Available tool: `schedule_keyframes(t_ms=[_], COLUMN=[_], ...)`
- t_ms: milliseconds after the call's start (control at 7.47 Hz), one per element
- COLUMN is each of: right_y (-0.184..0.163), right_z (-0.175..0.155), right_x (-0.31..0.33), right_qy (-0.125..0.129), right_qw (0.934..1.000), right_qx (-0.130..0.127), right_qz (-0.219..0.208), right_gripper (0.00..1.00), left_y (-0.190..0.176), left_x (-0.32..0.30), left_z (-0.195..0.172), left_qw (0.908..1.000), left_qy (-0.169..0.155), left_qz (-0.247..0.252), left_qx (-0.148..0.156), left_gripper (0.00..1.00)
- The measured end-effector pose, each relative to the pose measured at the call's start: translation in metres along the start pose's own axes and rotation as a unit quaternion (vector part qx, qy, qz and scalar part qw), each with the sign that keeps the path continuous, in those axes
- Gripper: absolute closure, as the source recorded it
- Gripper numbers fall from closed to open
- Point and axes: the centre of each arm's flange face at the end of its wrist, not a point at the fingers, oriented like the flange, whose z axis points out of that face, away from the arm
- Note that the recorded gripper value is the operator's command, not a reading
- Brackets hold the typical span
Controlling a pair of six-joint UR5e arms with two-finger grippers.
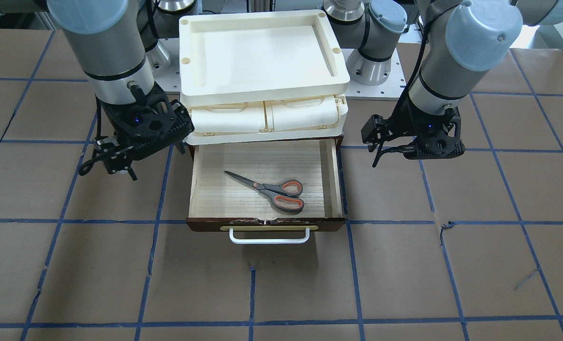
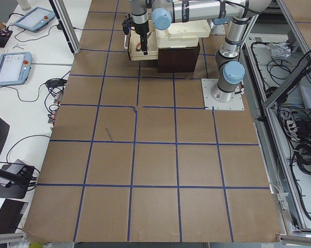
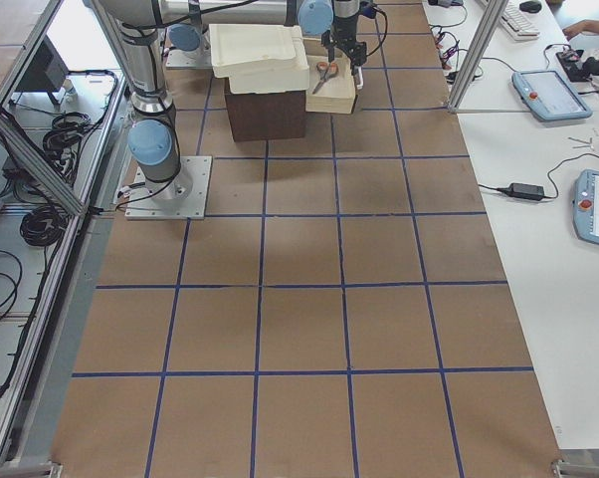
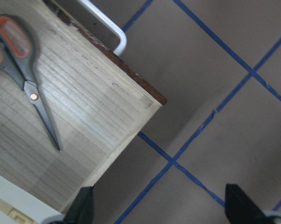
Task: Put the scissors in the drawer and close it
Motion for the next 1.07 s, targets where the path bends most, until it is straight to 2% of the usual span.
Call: schedule_keyframes(t_ms=[268,402,804,1071], right_y=[0.019,0.027,0.04,0.044], right_z=[-0.01,-0.017,-0.028,-0.026], right_x=[0.021,0.029,0.038,0.041], right_qy=[0.007,0.015,0.023,0.019], right_qw=[0.9938,0.989,0.9749,0.9685], right_qx=[-0.014,-0.016,-0.027,-0.039], right_qz=[0.11,0.146,0.22,0.245], right_gripper=[0.0,0.0,0.0,0.0], left_y=[0.0,0.0,0.0,0.0], left_x=[0.0,0.0,0.0,0.0], left_z=[0.0,0.0,0.0,0.0], left_qw=[1.0,1.0,1.0,1.0], left_qy=[-0.001,-0.001,-0.001,-0.001], left_qz=[0.0,0.0,0.0,0.0], left_qx=[0.0,0.0,0.0,-0.001], left_gripper=[0.0,0.0,0.0,0.0])
